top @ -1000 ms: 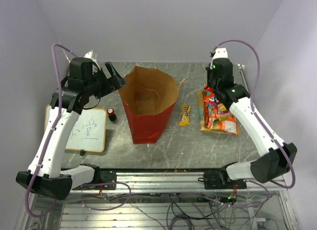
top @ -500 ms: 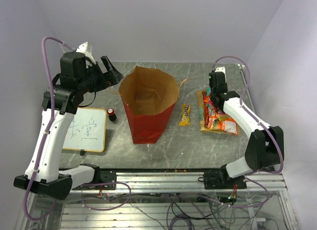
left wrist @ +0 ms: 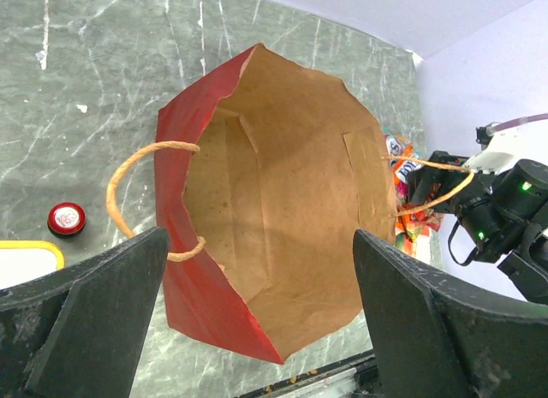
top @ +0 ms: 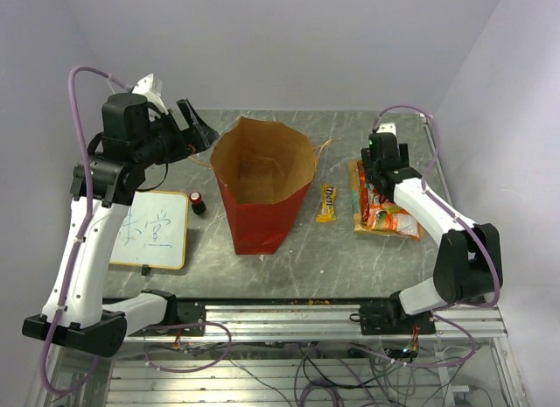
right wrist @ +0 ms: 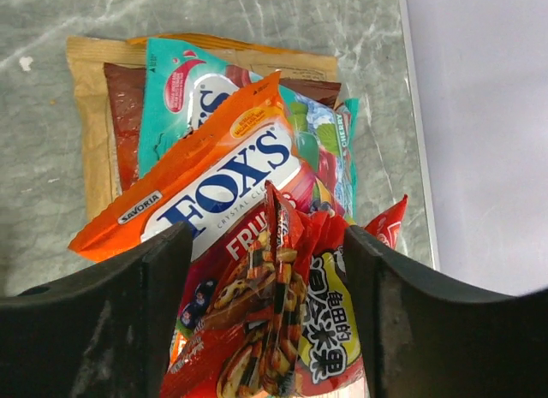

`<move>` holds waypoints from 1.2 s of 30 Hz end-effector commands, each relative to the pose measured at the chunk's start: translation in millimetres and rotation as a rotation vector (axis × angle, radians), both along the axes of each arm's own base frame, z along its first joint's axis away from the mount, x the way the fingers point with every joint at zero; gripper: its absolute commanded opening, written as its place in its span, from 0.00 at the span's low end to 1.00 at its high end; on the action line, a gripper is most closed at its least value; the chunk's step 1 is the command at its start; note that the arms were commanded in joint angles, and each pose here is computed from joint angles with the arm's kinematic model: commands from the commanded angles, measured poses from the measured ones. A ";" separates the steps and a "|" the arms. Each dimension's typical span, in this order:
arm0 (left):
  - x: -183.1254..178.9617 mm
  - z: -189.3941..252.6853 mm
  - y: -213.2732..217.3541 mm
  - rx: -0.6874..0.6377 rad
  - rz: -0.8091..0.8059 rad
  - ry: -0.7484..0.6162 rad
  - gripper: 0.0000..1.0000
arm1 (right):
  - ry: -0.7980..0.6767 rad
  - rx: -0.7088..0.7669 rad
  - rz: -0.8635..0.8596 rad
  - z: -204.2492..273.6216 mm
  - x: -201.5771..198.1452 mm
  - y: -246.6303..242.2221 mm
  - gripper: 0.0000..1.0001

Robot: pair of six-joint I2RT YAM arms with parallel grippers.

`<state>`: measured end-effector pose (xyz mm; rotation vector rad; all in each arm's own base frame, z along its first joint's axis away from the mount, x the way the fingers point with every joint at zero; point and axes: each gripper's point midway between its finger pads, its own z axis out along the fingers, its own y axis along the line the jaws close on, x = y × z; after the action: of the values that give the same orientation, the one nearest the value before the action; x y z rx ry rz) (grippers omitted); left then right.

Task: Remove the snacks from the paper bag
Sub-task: Place the snack at the center of the board, then reset both arms

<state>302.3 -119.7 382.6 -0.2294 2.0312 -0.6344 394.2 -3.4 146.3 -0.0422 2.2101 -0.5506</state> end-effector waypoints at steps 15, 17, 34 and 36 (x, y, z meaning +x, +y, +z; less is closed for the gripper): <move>-62.5 20.5 -4.7 -0.010 -0.142 -0.032 0.99 | -0.173 0.605 0.254 159.8 -20.8 104.4 1.00; -66.1 26.0 -1.4 0.006 -0.139 -0.052 0.99 | -0.180 0.706 0.340 192.1 -40.1 122.3 1.00; -117.4 153.5 36.2 0.015 -0.009 -0.460 0.99 | -0.670 0.911 0.365 384.1 -194.0 76.2 1.00; -125.3 160.6 39.5 0.004 0.002 -0.495 0.99 | -0.697 0.941 0.338 386.0 -197.7 72.4 1.00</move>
<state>191.2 -93.8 517.0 -0.0335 1.6748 -0.6449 187.9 77.9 550.1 0.0887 1.4732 0.6081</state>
